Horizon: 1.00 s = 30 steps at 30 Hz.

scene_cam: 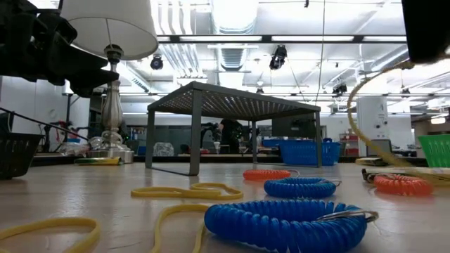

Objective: Pick & Place Office Desk Supplies
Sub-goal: Put the yellow rubber band into the green basket

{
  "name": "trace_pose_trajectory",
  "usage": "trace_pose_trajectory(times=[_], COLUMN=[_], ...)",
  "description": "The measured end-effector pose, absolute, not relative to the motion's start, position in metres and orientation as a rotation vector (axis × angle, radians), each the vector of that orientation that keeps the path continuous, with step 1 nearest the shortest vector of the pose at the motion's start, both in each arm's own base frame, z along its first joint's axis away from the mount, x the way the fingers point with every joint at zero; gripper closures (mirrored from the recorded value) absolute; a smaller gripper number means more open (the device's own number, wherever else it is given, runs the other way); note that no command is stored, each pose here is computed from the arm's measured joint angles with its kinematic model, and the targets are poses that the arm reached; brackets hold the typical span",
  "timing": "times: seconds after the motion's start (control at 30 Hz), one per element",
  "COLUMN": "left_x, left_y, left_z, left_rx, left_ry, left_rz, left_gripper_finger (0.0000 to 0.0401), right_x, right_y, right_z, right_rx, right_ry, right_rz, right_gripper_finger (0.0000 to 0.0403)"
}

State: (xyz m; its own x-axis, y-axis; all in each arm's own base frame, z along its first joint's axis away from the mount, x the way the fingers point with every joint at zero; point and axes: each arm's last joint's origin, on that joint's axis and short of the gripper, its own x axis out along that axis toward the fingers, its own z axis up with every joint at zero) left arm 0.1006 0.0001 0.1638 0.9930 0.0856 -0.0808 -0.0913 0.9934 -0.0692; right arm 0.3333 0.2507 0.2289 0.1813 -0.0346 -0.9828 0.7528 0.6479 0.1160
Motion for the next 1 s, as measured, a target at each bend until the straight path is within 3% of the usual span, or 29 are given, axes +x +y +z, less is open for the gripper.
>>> trace_pose_trajectory(times=[0.3, 0.67, 1.0], left_x=[0.101, 0.101, 0.101], left_y=[0.000, 0.000, 0.000], left_z=[0.164, 0.164, 0.164], left_rx=[-0.073, -0.073, -0.073], left_ry=[0.078, 0.078, 0.076], left_rz=[0.089, 0.088, 0.089], left_gripper_finger=[0.0148, 0.0148, 0.0148], right_x=[0.336, 0.314, 0.297], right_y=[0.254, 0.236, 0.228], right_z=[0.268, 0.293, 0.308], right_rx=[0.569, 0.479, 0.361], right_ry=[1.251, 1.368, 1.346], right_rz=[-0.428, -0.646, -0.543], right_gripper_finger=[0.0394, 0.0394, 0.0394])
